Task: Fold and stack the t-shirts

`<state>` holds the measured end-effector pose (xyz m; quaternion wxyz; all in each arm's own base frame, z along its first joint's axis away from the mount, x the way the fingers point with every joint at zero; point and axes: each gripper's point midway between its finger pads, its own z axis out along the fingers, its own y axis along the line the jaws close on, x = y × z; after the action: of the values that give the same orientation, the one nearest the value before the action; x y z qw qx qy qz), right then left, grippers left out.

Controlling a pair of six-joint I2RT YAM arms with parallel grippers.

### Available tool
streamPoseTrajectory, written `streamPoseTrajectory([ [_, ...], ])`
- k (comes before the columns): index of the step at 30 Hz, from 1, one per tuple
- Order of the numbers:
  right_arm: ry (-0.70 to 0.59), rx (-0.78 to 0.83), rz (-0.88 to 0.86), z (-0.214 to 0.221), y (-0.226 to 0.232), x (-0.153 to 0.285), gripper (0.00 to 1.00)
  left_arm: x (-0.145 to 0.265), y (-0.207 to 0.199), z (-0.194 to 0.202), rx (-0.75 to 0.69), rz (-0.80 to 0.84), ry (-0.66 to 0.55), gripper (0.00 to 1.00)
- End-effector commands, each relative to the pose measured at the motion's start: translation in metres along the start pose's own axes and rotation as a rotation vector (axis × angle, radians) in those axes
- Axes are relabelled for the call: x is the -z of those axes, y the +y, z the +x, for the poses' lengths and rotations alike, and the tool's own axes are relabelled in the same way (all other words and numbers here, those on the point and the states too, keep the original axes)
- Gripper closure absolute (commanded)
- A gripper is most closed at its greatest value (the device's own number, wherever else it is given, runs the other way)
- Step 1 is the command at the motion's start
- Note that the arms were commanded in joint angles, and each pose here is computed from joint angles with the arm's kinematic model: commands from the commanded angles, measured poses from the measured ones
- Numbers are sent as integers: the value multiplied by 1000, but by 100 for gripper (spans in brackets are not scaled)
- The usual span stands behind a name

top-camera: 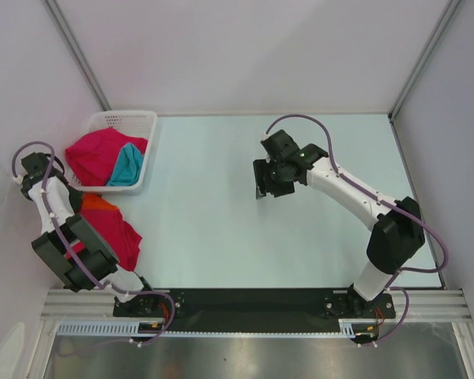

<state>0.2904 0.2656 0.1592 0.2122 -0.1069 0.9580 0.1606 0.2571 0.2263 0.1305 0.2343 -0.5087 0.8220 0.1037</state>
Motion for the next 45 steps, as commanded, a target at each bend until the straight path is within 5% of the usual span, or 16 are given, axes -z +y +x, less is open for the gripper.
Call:
streamPoseTrajectory([
  [1,-31,23,-30,-18,11,6,37,16,1,-52,76,-8,-151,100],
  [19,-14,32,-34,-33,20,-9,38,21,-19,-91,115,44,-192,98],
  [21,-11,37,-40,-32,22,-9,38,19,-25,-87,95,77,-177,72],
  [22,-4,37,-43,-30,23,-10,38,20,-28,-84,86,93,-171,44],
  [24,-1,42,-51,-29,27,-10,38,21,-29,-80,80,92,-167,22],
  [25,-1,41,-48,-28,27,-11,38,24,-32,-78,70,96,-173,2],
  [33,11,44,-43,-19,39,-12,38,68,-60,-64,-5,242,-227,1],
  [40,-5,45,-21,-9,52,-11,37,113,-150,-24,-291,659,-254,0],
  [45,-26,38,-26,7,57,0,37,76,-186,6,-520,551,-162,0],
])
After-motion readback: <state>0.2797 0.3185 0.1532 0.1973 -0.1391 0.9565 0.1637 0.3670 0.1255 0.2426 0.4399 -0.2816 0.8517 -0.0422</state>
